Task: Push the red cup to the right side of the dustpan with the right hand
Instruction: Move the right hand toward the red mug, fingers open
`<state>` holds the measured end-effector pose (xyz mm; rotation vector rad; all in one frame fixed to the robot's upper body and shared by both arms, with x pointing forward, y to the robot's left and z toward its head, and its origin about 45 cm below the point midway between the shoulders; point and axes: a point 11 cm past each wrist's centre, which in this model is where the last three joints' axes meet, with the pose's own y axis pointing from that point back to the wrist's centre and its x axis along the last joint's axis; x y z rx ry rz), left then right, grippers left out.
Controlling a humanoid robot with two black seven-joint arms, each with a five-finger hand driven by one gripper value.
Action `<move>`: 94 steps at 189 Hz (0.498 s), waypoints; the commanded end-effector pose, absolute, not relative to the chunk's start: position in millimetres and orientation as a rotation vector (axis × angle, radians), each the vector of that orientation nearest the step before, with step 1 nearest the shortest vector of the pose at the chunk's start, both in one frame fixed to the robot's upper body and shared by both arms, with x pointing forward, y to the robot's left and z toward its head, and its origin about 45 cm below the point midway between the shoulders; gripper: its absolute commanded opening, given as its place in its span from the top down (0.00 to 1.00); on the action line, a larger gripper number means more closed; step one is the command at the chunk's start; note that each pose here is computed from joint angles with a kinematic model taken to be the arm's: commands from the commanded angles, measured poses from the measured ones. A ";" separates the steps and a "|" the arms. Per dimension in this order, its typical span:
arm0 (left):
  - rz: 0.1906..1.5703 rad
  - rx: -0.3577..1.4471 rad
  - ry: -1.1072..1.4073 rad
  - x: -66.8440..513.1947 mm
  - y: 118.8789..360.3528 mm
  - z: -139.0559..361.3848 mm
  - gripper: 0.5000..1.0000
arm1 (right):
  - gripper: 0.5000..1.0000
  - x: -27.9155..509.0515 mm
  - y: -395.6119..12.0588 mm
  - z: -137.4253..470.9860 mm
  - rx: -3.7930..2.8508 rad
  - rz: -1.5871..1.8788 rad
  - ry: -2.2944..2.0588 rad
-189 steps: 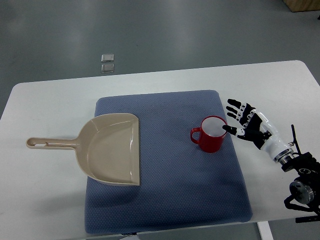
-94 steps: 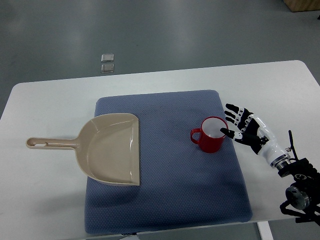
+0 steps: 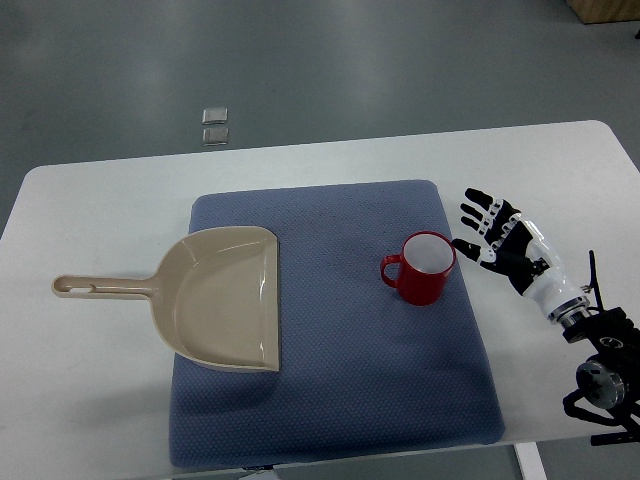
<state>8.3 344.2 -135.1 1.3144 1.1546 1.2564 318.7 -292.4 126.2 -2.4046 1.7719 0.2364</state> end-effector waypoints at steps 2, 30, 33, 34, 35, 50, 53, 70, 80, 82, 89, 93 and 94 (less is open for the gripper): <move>1.256 1.314 1.155 8.3 344.2 -135.1 0.00 | 0.15 314.3 -283.4 130.7 -2.417 0.243 1.719; 1.256 1.314 1.155 8.3 344.2 -135.1 0.00 | 0.15 305.9 -269.6 139.1 -2.434 0.242 1.646; 1.256 1.314 1.155 8.3 344.2 -135.1 0.00 | 0.15 305.1 -267.4 139.6 -2.443 0.235 1.637; 1.256 1.314 1.155 8.3 344.2 -135.1 0.00 | 0.15 305.1 -267.4 139.6 -2.443 0.234 1.637; 1.256 1.314 1.155 8.3 344.2 -135.1 0.00 | 0.15 304.5 -267.2 139.1 -2.448 0.231 1.636; 1.256 1.314 1.155 8.3 344.2 -135.1 0.00 | 0.15 302.6 -261.9 137.3 -2.479 0.203 1.624; 1.256 1.314 1.155 8.3 344.2 -135.1 0.00 | 0.15 302.1 -261.6 135.9 -2.481 0.202 1.628; 1.256 1.314 1.155 8.3 344.2 -135.1 0.00 | 0.15 302.7 -261.5 133.8 -2.481 0.199 1.640; 1.256 1.314 1.155 8.3 344.2 -135.1 0.00 | 0.15 303.6 -263.7 132.9 -2.475 0.191 1.663; 1.255 1.315 1.154 8.2 344.2 -135.1 0.00 | 0.15 303.7 -264.2 132.6 -2.474 0.190 1.666; 1.256 1.314 1.155 8.3 344.2 -135.1 0.00 | 0.15 305.1 -265.4 132.9 -2.469 0.179 1.684; 1.256 1.314 1.155 8.3 344.2 -135.1 0.00 | 0.15 305.4 -266.5 132.4 -2.466 0.173 1.697; 1.256 1.314 1.155 8.3 344.2 -135.1 0.00 | 0.15 305.4 -266.5 132.4 -2.466 0.173 1.697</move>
